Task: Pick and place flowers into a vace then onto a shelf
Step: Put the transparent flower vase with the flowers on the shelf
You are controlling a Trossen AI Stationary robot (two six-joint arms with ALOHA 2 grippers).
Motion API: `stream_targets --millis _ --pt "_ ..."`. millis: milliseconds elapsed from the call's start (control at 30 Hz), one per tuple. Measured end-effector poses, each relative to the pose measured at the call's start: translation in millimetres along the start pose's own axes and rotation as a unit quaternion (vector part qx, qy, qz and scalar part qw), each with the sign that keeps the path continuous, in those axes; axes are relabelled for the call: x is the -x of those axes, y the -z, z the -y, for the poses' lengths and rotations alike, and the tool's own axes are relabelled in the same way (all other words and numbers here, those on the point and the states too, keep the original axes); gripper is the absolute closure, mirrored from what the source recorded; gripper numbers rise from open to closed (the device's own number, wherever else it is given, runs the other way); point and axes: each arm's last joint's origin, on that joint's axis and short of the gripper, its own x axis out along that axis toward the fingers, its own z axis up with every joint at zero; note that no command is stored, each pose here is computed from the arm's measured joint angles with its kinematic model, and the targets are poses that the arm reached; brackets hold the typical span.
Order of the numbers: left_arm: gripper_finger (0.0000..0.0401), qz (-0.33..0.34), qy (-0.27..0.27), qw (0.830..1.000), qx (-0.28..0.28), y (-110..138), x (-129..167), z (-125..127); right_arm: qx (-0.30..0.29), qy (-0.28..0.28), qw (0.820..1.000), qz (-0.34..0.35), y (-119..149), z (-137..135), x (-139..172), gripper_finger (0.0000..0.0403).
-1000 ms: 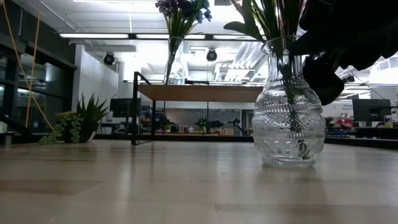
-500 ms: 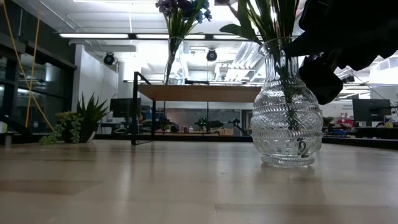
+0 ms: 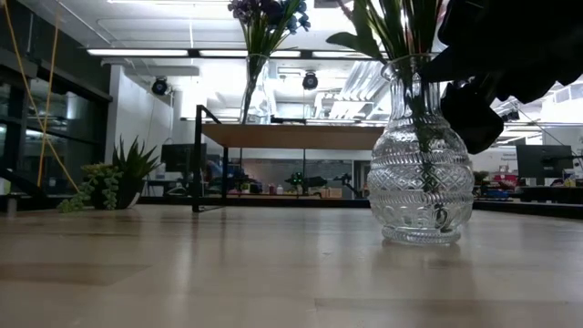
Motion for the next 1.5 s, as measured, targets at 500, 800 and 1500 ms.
stream_targets --millis 500,800,1500 --pt "0.0006 -0.003 -0.003 1.0 -0.004 1 0 -1 -0.01 0.007 1.0 -0.011 6 2 -4 0.0125" --pt "0.0006 -0.003 -0.004 1.0 -0.003 1 0 -1 -0.018 -0.014 1.0 0.007 10 1 -13 0.0125" --pt "0.0006 -0.005 -0.006 1.0 -0.009 1 0 -1 -0.011 -0.017 0.999 0.025 7 -1 -13 0.0125"
